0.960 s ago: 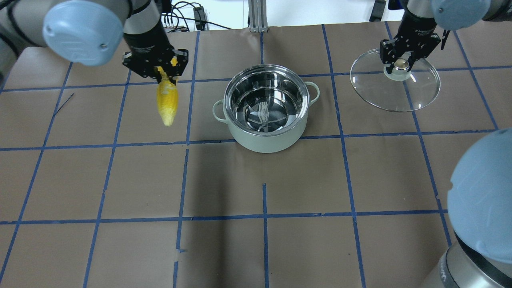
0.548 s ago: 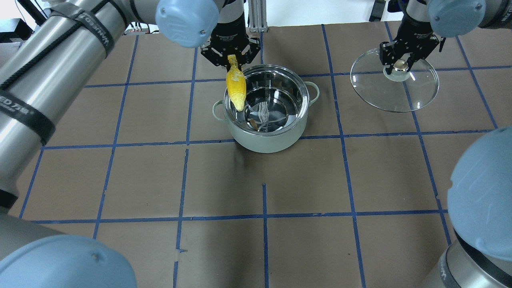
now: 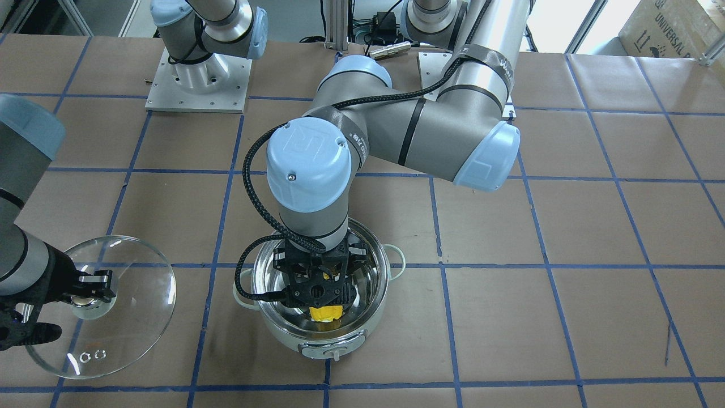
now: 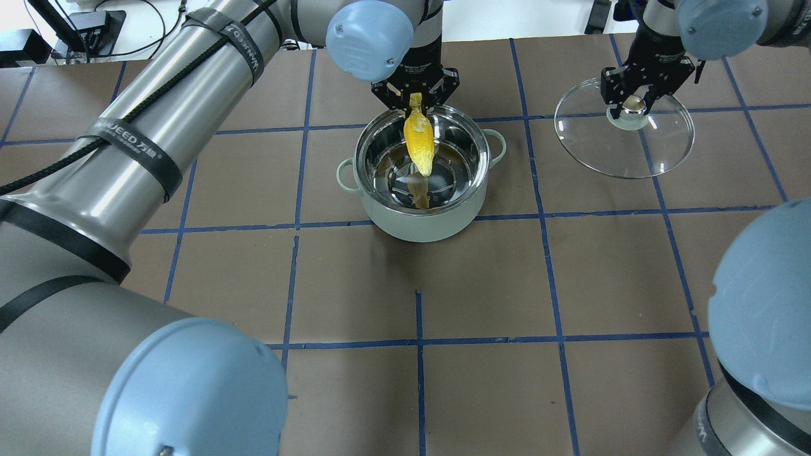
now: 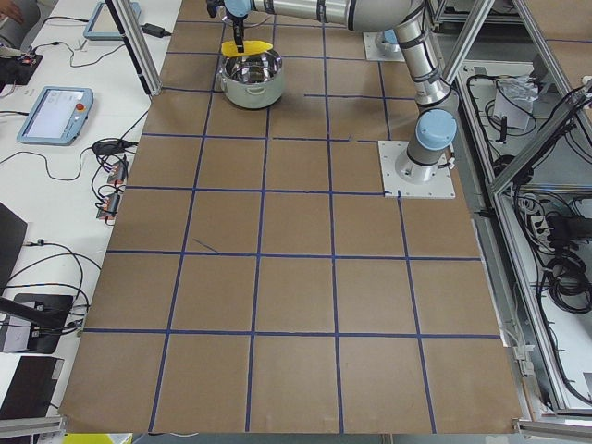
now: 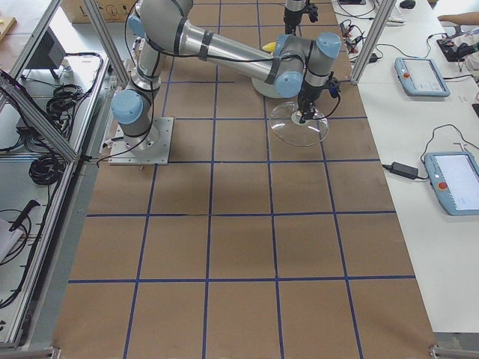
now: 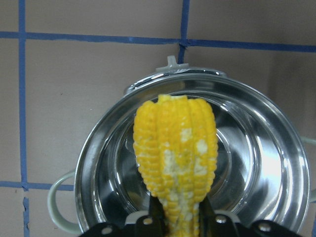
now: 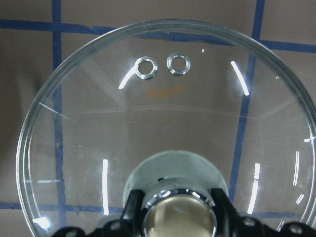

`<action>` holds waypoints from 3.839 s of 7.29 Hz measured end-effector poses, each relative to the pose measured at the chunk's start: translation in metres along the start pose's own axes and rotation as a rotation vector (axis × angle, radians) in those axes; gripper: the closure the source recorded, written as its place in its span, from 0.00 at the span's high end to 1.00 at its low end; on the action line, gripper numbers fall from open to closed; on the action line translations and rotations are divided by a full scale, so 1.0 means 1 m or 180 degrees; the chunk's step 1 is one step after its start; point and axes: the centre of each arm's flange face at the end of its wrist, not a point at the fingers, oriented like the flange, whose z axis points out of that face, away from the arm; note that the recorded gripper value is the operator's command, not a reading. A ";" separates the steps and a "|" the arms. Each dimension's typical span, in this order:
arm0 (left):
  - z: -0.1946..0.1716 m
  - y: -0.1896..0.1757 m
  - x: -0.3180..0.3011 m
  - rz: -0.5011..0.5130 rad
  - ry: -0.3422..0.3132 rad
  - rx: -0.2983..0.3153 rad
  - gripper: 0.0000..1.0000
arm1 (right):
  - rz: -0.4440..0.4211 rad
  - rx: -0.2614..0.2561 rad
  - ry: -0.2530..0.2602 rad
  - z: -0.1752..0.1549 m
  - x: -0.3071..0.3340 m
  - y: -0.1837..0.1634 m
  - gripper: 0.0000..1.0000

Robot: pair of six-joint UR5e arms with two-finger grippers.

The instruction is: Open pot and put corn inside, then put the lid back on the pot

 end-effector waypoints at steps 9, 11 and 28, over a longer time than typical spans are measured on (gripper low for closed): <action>0.015 -0.006 -0.013 -0.0006 -0.0042 -0.0084 1.00 | 0.0009 0.0036 0.0007 -0.007 0.000 0.001 0.12; 0.003 -0.013 -0.038 0.0117 -0.0043 -0.0082 1.00 | 0.0011 0.0121 0.0036 -0.031 -0.003 0.006 0.12; -0.083 0.104 -0.302 0.0008 0.0112 -0.0101 1.00 | 0.0196 0.0192 -0.0204 -0.051 -0.351 0.046 0.09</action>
